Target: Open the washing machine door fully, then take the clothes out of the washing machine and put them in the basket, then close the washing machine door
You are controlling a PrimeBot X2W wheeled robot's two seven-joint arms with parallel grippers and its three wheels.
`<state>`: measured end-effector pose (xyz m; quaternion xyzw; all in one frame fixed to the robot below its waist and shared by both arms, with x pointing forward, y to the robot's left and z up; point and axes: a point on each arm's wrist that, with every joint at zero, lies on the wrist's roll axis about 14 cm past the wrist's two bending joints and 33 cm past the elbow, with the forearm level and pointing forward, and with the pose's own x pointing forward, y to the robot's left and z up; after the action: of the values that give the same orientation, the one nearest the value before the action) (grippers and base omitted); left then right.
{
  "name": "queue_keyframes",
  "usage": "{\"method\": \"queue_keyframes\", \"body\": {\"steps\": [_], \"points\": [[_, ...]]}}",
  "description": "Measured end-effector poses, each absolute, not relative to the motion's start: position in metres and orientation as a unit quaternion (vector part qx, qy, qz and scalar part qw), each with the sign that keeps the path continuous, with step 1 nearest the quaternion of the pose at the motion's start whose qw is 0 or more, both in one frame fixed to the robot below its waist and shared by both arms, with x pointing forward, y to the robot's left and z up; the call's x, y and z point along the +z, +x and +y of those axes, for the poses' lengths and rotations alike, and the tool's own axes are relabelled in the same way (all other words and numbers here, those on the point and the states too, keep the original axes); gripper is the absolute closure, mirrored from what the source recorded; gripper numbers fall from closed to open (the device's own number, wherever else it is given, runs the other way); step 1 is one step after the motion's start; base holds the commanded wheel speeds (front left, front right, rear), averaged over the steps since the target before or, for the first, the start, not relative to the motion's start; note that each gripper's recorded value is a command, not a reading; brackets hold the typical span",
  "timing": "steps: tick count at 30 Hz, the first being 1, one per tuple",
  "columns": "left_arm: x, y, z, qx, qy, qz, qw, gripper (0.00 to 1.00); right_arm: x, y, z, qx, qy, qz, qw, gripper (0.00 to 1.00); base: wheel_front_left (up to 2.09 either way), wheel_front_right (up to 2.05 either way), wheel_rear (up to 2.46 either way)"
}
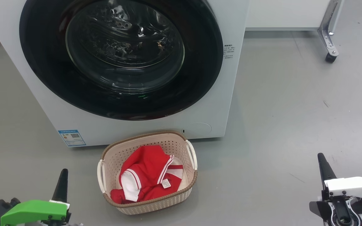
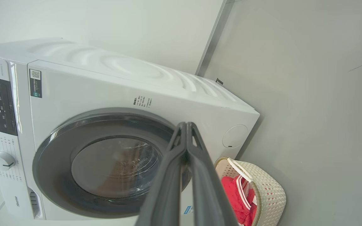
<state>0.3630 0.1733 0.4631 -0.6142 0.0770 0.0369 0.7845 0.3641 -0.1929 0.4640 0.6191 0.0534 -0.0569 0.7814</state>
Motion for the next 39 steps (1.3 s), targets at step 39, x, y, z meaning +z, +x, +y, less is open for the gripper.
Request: {"method": "queue_keyframes", "body": {"steps": [39], "points": [[0.482,0.375,0.185,0.023,-0.708,0.040,0.704,1.00,0.482,0.375,-0.204,-0.042,0.713,0.021,0.699,1.00,0.00,0.00,0.00]]}}
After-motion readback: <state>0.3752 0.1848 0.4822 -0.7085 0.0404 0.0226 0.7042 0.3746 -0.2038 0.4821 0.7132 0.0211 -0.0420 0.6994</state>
